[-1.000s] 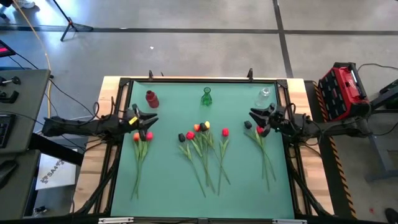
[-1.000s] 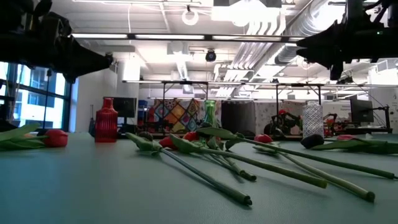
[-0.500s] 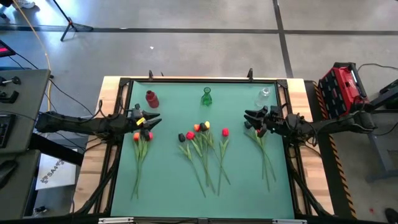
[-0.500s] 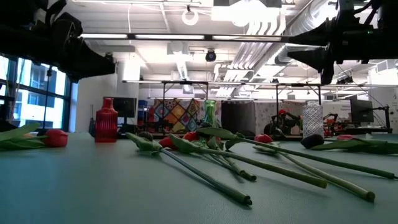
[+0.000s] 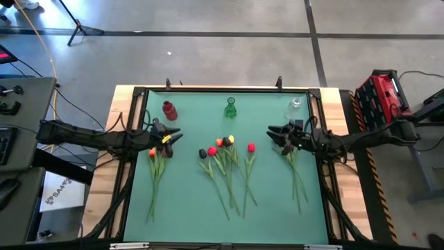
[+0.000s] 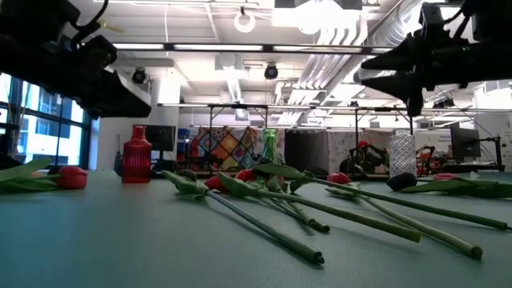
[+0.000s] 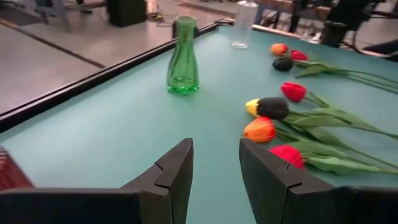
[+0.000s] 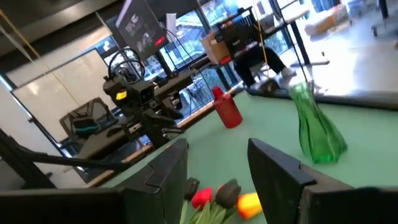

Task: Sort flowers into vase by color
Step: Put the left red tulip into the red vase

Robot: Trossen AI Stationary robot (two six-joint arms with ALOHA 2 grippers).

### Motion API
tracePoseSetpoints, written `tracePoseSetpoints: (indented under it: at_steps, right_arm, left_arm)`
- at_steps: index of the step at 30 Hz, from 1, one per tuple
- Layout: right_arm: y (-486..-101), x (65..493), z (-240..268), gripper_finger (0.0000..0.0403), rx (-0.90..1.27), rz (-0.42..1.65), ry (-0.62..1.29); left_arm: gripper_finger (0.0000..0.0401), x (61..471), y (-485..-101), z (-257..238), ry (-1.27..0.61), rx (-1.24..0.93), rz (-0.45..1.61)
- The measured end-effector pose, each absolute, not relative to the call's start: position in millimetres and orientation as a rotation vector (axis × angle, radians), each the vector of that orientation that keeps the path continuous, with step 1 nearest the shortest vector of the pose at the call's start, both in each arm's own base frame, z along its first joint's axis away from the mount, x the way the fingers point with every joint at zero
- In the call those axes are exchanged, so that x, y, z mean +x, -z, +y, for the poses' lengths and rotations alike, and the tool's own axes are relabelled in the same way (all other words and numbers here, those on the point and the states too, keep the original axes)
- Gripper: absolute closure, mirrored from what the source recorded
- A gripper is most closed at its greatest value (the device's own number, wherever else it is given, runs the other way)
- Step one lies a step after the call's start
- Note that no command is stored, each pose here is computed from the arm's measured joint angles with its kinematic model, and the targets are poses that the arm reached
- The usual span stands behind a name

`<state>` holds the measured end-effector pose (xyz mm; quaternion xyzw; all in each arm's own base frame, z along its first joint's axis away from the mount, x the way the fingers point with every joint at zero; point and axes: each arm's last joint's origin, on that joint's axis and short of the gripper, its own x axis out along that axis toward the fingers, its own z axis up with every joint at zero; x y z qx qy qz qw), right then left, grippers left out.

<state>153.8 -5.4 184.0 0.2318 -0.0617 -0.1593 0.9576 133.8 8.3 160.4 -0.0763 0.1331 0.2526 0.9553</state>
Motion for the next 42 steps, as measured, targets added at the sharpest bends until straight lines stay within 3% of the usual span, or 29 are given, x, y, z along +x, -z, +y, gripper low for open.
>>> tracePoseSetpoints:
  at_steps: [5,10,19,33,42]
  right_arm:
    - [-203.6,163.1,-5.1,0.0244,0.322,-0.142,0.324]
    - [-206.6,168.5,-5.2,0.0244,0.245,-0.116,0.34]
    - [-188.5,170.3,-9.6,0.0244,0.372,-0.026,0.527]
    - [-214.2,182.2,-11.7,0.0244,0.397,0.111,0.668]
    - [-212.4,179.9,-11.2,0.0244,0.5,0.226,0.706]
  left_arm:
    - [0.0275,135.1,-157.3,8.4,-0.524,-0.164,0.291]
    - [0.0243,136.3,-154.5,8.5,-0.535,-0.179,0.307]
    - [0.0221,138.5,-148.4,8.5,-0.558,-0.222,0.34]
    - [0.0221,150.5,-154.6,24.7,-0.771,-0.357,0.484]
    - [0.0221,171.6,-150.5,29.5,-0.733,-0.536,0.583]
